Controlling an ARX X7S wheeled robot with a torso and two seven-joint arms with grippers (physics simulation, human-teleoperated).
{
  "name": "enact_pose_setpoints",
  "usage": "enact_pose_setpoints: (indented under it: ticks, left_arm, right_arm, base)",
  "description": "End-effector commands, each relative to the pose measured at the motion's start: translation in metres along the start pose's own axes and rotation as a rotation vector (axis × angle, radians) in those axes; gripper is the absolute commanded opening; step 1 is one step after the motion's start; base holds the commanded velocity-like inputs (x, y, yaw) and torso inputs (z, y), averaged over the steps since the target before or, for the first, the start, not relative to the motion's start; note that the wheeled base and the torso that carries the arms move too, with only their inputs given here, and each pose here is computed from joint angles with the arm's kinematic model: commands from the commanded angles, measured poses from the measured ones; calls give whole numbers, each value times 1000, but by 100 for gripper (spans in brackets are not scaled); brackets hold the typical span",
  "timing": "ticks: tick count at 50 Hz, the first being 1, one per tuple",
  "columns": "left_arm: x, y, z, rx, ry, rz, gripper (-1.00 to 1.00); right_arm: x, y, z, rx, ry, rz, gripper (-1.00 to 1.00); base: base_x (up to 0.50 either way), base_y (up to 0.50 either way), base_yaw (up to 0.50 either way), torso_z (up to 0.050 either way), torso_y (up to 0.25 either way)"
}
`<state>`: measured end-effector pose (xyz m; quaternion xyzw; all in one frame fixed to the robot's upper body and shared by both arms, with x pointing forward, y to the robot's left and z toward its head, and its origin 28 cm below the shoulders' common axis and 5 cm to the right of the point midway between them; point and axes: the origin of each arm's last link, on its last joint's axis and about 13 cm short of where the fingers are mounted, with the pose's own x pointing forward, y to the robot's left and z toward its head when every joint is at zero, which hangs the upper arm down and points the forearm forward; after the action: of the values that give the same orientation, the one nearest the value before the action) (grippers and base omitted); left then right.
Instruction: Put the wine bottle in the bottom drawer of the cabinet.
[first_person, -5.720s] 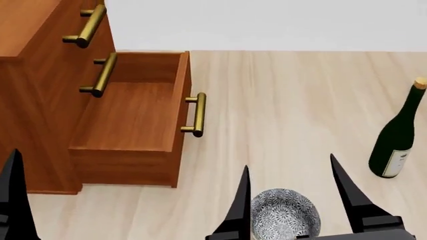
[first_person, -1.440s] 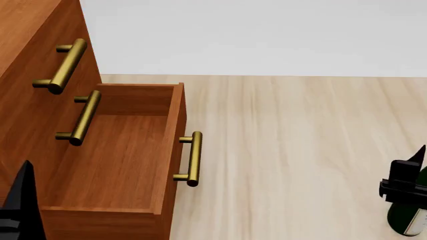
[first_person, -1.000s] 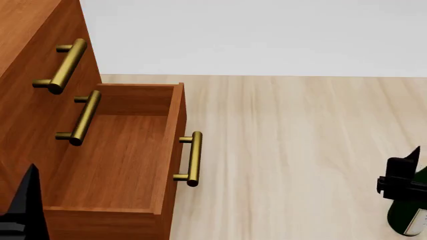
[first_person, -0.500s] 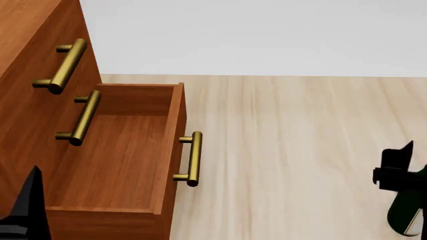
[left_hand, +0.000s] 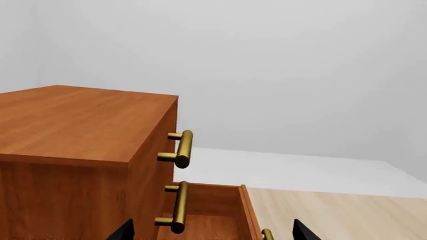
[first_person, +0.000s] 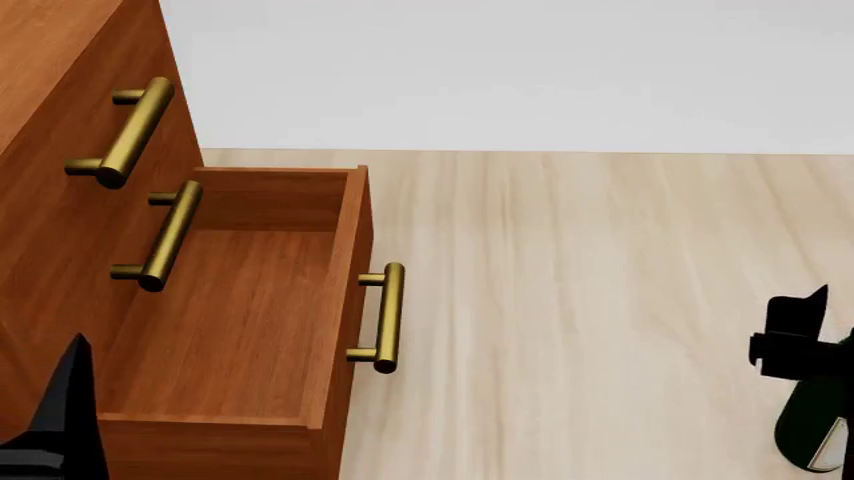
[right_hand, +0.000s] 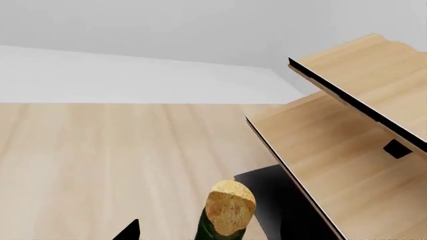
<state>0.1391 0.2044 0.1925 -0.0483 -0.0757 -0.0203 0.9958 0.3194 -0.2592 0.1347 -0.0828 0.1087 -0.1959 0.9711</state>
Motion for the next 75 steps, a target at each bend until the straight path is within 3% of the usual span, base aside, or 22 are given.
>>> enact_pose_setpoints:
  ticks: [1,16,17,37,49,75]
  left_arm:
    - [1,1,-1,0,2,6,100]
    - [1,2,-1,1,0,15,100]
    - [1,2,-1,1,1,16,100]
    - [2,1,-3,6,3,10,100]
    - [1,1,-4,5,9,8,100]
    - [1,0,-2,10,15,12,100]
  right_arm:
    - [3,-1,2,0,7,-6,100]
    - [11,-1,6,7,-13,-6,100]
    - [12,-1,7,11,-15,-6,-100]
    - [-2,-3,20,29,-66,20,-100]
    - [-19,-5,62,1,-178,34,-100]
    - [-44,15,138,-48,-342,171,-100]
  base:
    - [0,0,0,0,0]
    - [0,0,0,0,0]
    - [0,0,0,0,0]
    - [0,0,0,0,1]
    - [0,0,0,0,1]
    - [0,0,0,0,1]
